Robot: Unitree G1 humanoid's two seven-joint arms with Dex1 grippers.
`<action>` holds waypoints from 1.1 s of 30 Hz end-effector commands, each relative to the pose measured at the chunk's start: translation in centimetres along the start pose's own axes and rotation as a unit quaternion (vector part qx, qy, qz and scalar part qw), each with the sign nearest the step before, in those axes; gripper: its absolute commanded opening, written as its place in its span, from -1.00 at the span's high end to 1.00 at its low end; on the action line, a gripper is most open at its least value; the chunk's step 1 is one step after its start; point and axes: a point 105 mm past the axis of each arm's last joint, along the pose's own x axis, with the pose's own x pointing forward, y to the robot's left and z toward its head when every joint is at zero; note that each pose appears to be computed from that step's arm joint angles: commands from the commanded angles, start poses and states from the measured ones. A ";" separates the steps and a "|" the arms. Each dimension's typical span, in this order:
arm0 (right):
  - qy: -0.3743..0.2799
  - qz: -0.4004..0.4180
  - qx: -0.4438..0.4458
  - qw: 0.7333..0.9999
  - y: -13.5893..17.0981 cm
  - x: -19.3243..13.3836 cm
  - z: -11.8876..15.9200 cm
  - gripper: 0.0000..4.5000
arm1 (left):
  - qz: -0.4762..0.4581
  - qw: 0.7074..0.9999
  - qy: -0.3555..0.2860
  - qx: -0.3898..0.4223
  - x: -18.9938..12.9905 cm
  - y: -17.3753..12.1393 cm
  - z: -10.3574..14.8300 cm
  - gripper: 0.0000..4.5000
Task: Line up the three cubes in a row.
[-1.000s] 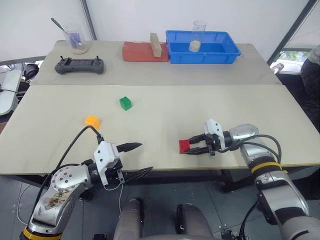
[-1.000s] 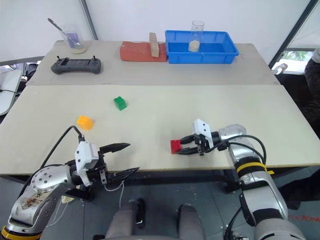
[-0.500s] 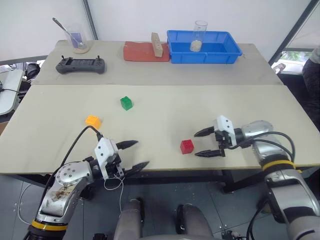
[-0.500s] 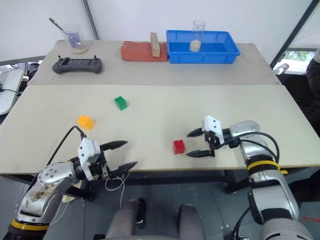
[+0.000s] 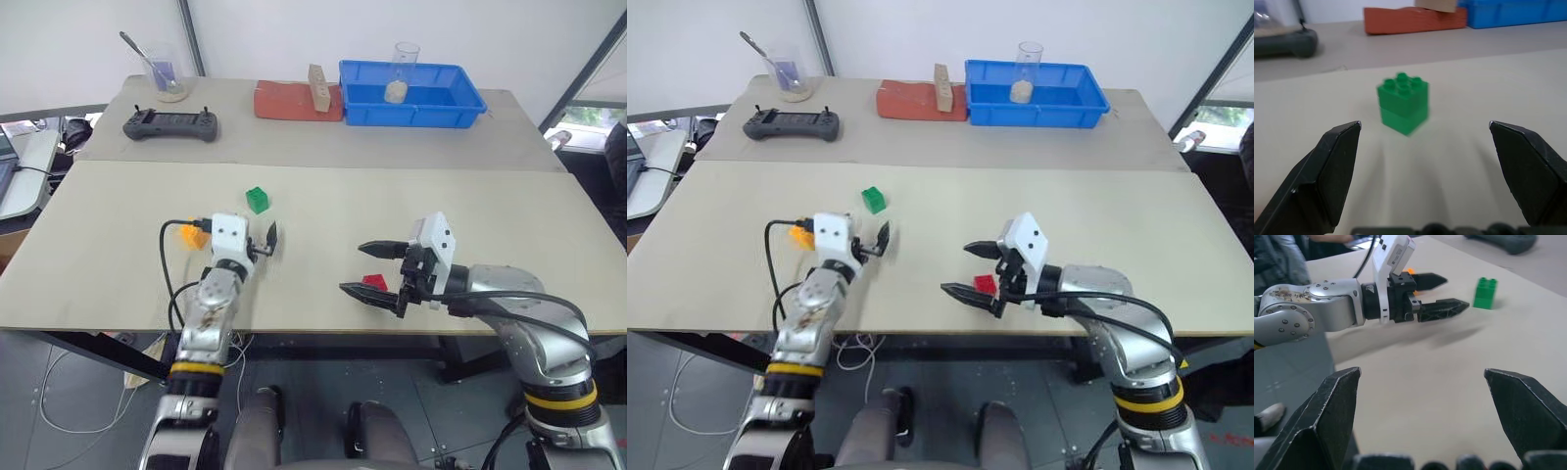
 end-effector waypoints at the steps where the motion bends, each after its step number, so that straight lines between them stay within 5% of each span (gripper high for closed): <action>1: -0.020 -0.026 -0.017 0.999 -0.5 -0.5 1.7 -0.99 | 0.026 1.000 -0.003 -0.009 1.7 -0.2 0.3 -1.00; 8: -0.024 -0.044 -0.026 0.998 -0.8 -0.8 2.6 -0.99 | 0.026 0.998 0.025 -0.049 4.3 -2.9 -0.4 -1.00; 16: -0.022 -0.057 -0.029 0.998 -0.8 -1.2 2.6 -0.99 | 0.084 0.991 0.066 -0.075 5.6 -2.7 -1.1 -1.00; 20: -0.020 -0.063 -0.027 0.997 -0.8 -1.4 2.6 -1.00 | 0.102 0.989 0.073 -0.077 5.9 -2.5 -1.0 -0.42; 24: -0.019 -0.067 -0.025 0.997 -0.7 -1.5 2.6 -1.00 | 0.109 0.988 0.077 -0.079 6.3 -2.2 -0.9 0.45; 33: -0.018 -0.071 -0.023 0.997 -0.7 -1.5 2.7 -1.00 | 0.096 0.989 0.075 -0.081 6.5 -2.0 -0.9 0.45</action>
